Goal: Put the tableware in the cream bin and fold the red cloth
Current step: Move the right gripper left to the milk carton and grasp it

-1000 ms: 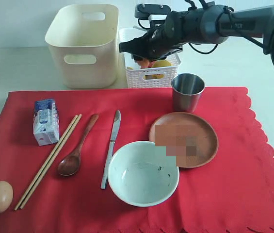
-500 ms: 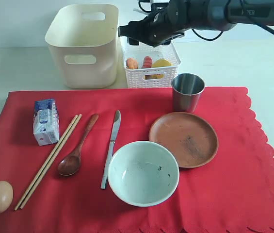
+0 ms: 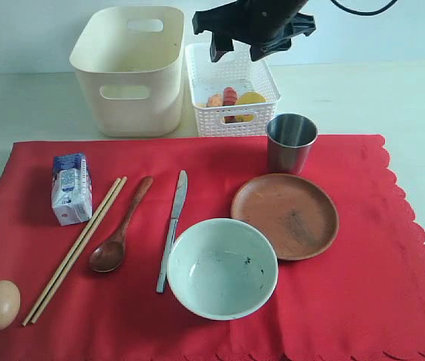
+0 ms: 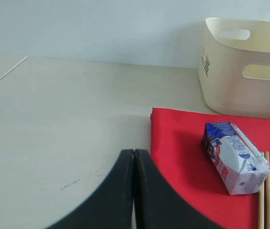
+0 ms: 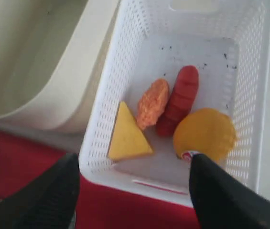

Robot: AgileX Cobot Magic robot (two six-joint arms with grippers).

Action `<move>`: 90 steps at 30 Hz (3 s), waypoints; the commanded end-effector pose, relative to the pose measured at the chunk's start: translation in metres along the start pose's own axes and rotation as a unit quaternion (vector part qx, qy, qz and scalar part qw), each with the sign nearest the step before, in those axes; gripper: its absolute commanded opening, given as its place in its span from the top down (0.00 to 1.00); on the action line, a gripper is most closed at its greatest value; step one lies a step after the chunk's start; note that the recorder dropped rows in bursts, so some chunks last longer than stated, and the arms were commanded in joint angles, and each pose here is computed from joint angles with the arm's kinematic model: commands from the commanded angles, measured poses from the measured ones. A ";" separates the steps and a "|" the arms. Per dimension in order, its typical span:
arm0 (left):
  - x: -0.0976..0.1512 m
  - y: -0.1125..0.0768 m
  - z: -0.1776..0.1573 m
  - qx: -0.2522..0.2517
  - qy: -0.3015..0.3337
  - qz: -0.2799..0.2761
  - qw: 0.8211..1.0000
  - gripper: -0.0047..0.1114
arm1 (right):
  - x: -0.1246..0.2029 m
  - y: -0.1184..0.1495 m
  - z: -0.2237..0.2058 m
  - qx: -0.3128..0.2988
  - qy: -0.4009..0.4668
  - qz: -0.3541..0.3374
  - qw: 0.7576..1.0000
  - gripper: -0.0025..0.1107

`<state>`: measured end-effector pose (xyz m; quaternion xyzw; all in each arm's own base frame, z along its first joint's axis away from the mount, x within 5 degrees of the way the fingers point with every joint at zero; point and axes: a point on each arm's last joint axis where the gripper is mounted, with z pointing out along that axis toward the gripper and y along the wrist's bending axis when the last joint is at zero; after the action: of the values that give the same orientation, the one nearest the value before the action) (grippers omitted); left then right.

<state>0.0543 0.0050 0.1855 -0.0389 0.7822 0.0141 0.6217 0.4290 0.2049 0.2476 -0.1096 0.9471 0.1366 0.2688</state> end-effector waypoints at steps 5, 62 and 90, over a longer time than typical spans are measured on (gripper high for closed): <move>0.000 0.000 0.000 0.000 -0.003 0.000 1.000 0.96 | 0.008 -0.001 -0.026 0.009 0.065 -0.016 0.998 0.42; 0.000 0.000 0.000 0.000 -0.003 0.000 1.000 0.96 | 0.068 0.188 -0.086 -0.220 0.047 -0.168 0.960 0.45; 0.000 0.000 0.000 0.000 -0.003 -0.002 1.000 0.96 | 0.120 0.218 -0.026 -0.169 0.142 -0.203 0.954 0.45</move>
<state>0.0543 0.0050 0.1855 -0.0389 0.7822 0.0141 0.6217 0.2605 0.3818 0.2503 -0.3457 0.8982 0.2422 0.1228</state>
